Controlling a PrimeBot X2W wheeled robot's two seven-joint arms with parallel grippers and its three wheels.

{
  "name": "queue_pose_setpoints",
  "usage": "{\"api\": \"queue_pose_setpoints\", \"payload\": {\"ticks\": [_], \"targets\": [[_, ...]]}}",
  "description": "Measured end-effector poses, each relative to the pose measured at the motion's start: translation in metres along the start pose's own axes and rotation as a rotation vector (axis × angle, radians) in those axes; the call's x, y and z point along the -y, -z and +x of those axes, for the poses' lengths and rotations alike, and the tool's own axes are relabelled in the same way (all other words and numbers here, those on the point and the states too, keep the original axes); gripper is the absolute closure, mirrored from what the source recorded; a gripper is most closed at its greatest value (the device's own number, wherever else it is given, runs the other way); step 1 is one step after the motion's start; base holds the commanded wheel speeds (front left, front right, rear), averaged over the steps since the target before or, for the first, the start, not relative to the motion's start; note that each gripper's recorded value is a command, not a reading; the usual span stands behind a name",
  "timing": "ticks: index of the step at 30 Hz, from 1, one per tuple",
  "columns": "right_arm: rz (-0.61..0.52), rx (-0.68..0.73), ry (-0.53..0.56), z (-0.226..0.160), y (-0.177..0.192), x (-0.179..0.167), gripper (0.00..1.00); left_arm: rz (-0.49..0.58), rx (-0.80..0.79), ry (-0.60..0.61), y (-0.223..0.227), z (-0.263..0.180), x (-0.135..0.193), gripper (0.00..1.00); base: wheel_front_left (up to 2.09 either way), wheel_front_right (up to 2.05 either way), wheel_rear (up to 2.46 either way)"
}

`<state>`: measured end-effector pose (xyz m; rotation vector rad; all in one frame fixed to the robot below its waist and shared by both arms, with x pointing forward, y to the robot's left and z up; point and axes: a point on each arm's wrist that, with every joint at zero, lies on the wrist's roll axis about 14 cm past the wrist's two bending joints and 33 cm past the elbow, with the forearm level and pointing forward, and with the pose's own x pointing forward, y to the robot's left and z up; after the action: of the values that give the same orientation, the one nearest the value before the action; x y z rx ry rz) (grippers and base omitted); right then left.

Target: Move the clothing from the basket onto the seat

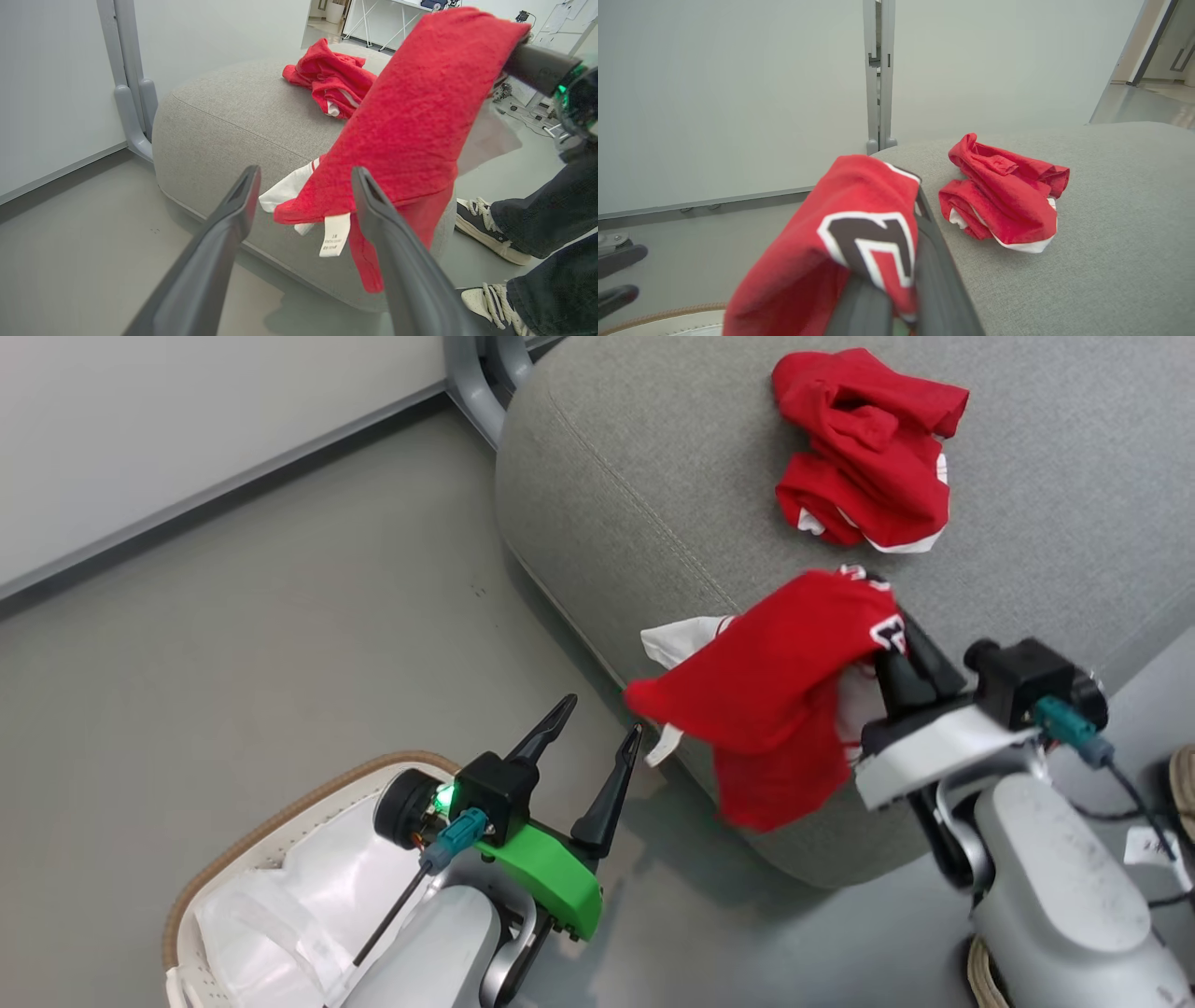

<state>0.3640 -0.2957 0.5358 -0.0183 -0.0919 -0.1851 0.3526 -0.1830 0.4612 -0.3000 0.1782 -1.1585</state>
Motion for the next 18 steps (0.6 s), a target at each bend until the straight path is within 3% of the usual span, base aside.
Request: {"api": "queue_pose_setpoints", "payload": {"ticks": [11,18], "targets": [[-0.311,0.214,-0.044,0.069,-0.108,0.039,1.00,-0.053,-0.085,-0.029,0.038,-0.005,-0.018,0.00,0.00,0.00,0.00],[-0.486,0.221,0.056,0.099,-0.145,0.093,1.00,-0.065,-0.128,-0.085,0.055,-0.020,-0.040,0.00,0.00,0.00,0.00]]}}
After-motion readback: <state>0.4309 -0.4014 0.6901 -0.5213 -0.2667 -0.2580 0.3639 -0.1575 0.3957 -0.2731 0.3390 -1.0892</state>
